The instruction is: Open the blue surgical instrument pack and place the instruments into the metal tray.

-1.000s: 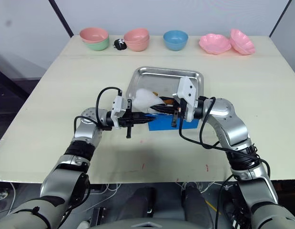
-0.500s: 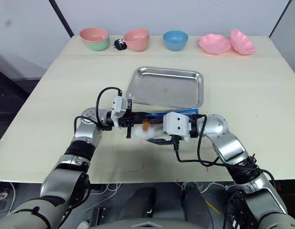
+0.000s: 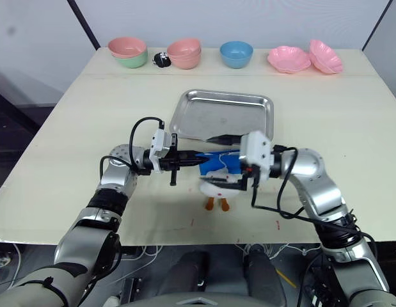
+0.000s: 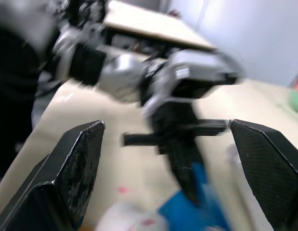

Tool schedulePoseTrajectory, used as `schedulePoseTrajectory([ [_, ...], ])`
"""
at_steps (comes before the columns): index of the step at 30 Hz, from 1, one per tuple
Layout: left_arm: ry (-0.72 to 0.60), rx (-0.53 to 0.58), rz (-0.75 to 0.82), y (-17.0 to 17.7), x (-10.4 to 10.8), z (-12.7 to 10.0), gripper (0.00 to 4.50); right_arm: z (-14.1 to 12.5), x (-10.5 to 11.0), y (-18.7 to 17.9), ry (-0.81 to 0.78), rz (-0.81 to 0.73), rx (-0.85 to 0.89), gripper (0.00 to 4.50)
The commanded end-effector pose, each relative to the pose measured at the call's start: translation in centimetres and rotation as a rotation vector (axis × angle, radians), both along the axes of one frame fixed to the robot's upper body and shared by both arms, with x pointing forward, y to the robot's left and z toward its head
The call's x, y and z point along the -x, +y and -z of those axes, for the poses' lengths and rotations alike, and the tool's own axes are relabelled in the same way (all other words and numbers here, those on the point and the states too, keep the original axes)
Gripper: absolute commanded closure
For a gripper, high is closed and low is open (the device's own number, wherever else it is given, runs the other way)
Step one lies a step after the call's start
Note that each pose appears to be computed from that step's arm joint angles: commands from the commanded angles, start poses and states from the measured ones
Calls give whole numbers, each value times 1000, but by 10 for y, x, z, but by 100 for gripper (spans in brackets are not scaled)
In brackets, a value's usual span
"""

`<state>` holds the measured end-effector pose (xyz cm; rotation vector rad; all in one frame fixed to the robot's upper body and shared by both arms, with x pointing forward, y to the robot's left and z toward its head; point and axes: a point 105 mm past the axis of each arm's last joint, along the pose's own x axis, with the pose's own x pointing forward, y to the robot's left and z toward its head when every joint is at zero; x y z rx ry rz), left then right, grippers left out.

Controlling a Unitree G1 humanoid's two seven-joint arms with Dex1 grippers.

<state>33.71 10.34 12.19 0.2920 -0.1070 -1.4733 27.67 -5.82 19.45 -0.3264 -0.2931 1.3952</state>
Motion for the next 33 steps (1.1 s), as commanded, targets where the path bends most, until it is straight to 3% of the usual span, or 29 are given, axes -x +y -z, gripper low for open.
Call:
schedulePoseTrajectory([
  [1, 42, -57, 12, -2, 6, 18, 450, -16, -5, -23, 2, 24, -45, 17],
  [5, 40, -55, 11, -3, 7, 18, 450, -11, -19, -43, 69, 87, -31, 17],
  [10, 36, -55, 12, -3, 7, 18, 450, 18, -33, -68, 193, 126, 46, 17],
  [22, 30, -55, 11, -4, 6, 17, 450, 44, -54, -80, 229, 153, 86, 17],
  [25, 28, -55, 9, -4, 6, 16, 450, 48, -53, -79, 219, 141, 107, 102],
  [27, 27, -56, 9, -3, 6, 16, 450, 49, -53, -77, 213, 134, 104, 189],
  [28, 27, -57, 9, -3, 6, 16, 450, 49, -53, -76, 212, 132, 96, 205],
  [30, 26, -57, 11, -3, 6, 16, 450, 49, -53, -75, 204, 128, 98, 316],
  [33, 25, -56, 13, -4, 5, 15, 450, 51, -53, -75, 194, 126, 119, 429],
])
